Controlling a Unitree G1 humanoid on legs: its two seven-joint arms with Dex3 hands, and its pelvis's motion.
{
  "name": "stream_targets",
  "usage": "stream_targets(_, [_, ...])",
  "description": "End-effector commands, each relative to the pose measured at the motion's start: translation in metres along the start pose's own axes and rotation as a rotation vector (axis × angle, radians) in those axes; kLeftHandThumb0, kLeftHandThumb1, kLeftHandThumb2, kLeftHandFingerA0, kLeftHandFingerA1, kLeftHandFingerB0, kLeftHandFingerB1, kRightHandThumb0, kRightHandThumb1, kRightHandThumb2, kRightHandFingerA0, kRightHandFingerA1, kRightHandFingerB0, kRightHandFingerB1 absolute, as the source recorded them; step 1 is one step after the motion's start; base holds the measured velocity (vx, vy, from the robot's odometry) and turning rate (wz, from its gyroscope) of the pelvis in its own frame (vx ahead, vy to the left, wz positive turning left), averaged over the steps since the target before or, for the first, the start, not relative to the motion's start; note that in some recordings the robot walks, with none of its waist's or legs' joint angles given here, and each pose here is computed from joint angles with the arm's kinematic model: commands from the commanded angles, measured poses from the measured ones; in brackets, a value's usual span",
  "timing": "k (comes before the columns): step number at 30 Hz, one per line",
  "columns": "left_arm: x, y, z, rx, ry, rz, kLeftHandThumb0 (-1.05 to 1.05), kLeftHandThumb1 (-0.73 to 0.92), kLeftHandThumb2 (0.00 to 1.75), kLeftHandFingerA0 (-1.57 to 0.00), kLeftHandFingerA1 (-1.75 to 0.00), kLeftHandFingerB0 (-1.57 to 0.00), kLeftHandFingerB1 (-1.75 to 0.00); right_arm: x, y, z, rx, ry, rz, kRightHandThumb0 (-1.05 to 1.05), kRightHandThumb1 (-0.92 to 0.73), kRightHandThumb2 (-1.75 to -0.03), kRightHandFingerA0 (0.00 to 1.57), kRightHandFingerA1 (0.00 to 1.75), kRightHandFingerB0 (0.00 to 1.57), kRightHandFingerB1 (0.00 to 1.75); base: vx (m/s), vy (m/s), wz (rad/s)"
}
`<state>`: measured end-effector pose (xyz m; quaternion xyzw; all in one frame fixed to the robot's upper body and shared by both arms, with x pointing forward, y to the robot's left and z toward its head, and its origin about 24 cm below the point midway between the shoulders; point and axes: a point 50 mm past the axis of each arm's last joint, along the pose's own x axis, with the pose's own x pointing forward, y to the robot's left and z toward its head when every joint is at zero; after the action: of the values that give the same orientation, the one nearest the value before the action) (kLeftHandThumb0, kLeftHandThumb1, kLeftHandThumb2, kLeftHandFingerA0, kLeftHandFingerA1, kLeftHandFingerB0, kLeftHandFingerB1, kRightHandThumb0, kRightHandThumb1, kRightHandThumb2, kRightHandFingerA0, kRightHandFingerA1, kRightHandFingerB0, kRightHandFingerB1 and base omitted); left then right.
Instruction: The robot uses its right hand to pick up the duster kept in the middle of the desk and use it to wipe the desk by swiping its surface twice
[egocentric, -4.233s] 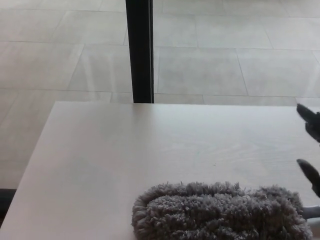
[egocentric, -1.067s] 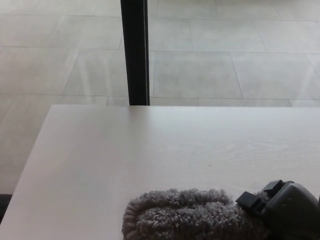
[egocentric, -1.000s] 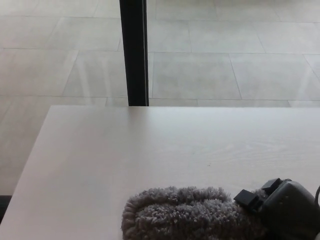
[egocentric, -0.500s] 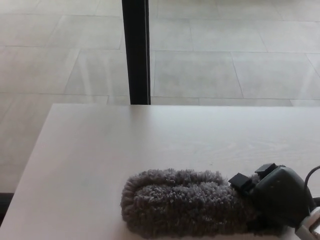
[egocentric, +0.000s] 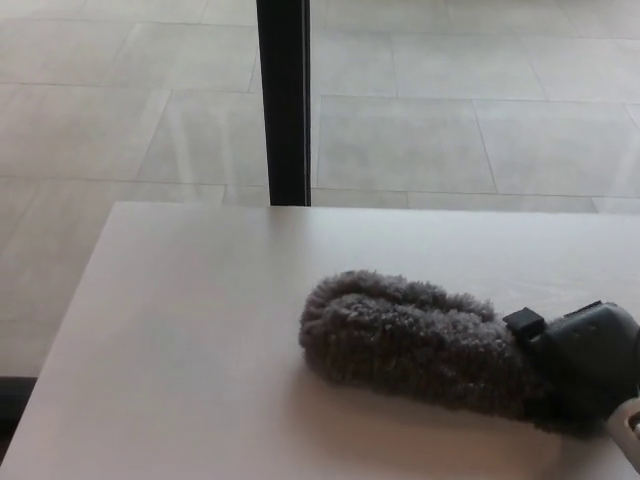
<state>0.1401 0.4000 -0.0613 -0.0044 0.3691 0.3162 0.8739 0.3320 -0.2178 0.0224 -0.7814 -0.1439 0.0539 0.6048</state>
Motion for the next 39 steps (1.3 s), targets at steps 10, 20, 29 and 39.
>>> stream_targets(10, [-0.003, 0.014, 0.001, 0.029, -0.031, -0.008, -0.51, 0.77, 0.63, -0.66, -0.69, -0.59, -0.52, -0.088, 0.026, -0.127, 0.221, 0.997, 0.455, -0.40, -0.58, -0.65, 0.87, 1.51, 0.70, 0.88, 0.00, 0.000, 0.00])
stream_targets(20, [-0.003, 0.017, 0.004, -0.008, -0.031, -0.010, -0.46, 0.75, 0.62, -0.63, -0.68, -0.60, -0.53, -0.123, 0.027, -0.148, 0.146, 1.046, 0.500, -0.44, -0.60, -0.58, 0.85, 1.57, 0.68, 0.80, 0.00, 0.000, 0.00])
stream_targets(29, [-0.004, 0.018, 0.003, 0.019, -0.029, -0.016, -0.46, 0.79, 0.63, -0.64, -0.66, -0.57, -0.49, -0.132, 0.025, -0.155, 0.051, 1.039, 0.582, -0.45, -0.61, -0.58, 0.81, 1.57, 0.69, 0.78, 0.00, 0.000, 0.00])
stream_targets(39, [-0.002, 0.014, 0.007, 0.039, -0.035, -0.012, -0.48, 0.78, 0.64, -0.66, -0.66, -0.59, -0.48, -0.094, 0.025, -0.130, -0.020, 0.866, 0.569, -0.39, -0.63, -0.59, 0.79, 1.54, 0.68, 0.79, 0.00, 0.000, 0.00])
